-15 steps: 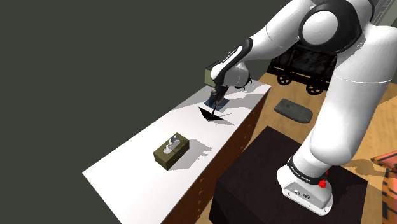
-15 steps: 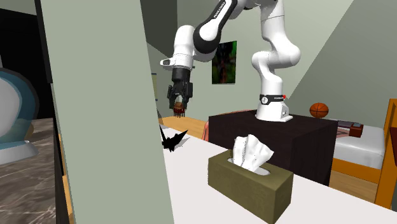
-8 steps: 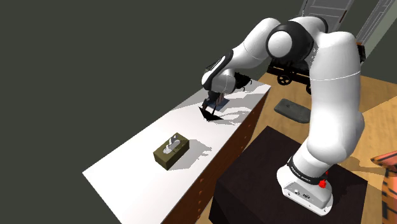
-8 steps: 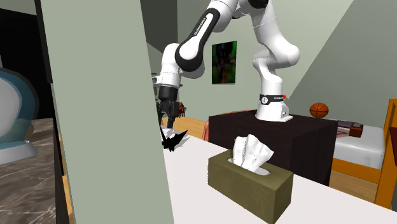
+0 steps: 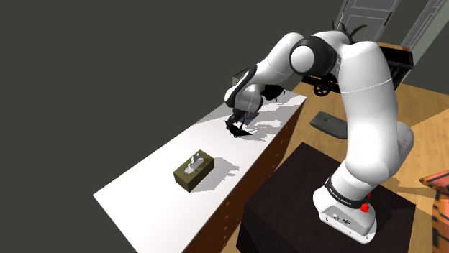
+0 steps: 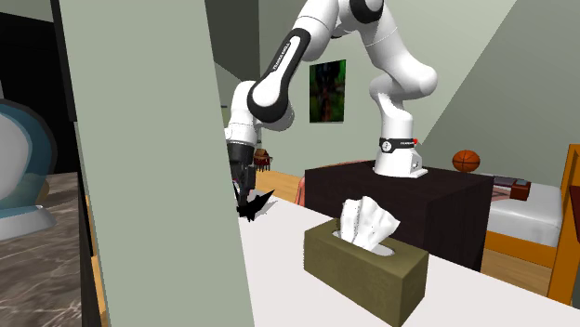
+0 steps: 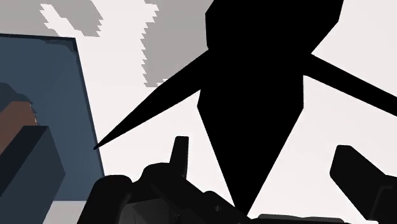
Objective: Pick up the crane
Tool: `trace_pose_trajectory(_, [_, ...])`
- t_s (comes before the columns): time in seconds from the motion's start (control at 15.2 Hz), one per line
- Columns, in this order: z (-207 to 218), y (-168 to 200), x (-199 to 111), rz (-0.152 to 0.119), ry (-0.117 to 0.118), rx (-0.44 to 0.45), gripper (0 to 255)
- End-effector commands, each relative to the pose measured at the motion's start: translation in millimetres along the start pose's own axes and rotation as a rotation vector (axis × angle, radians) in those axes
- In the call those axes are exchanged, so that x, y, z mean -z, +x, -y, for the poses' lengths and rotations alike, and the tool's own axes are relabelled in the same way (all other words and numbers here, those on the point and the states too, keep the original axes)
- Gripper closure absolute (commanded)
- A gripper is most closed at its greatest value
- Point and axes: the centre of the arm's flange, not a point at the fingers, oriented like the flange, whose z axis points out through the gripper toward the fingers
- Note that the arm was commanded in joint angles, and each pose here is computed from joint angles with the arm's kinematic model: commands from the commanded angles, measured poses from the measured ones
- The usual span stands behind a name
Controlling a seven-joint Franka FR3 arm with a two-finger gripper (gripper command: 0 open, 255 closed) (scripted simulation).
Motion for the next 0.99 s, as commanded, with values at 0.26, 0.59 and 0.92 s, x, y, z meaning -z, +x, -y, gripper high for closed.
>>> trace_pose_trajectory(0.26, [-4,-5,-14,0.004,-0.002,-0.007,255])
trace_pose_trajectory(0.59, [-2,-4,-13,0.004,-0.001,-0.007,255])
trace_pose_trajectory(0.92, [-4,-3,-5,0.004,-0.001,-0.007,255])
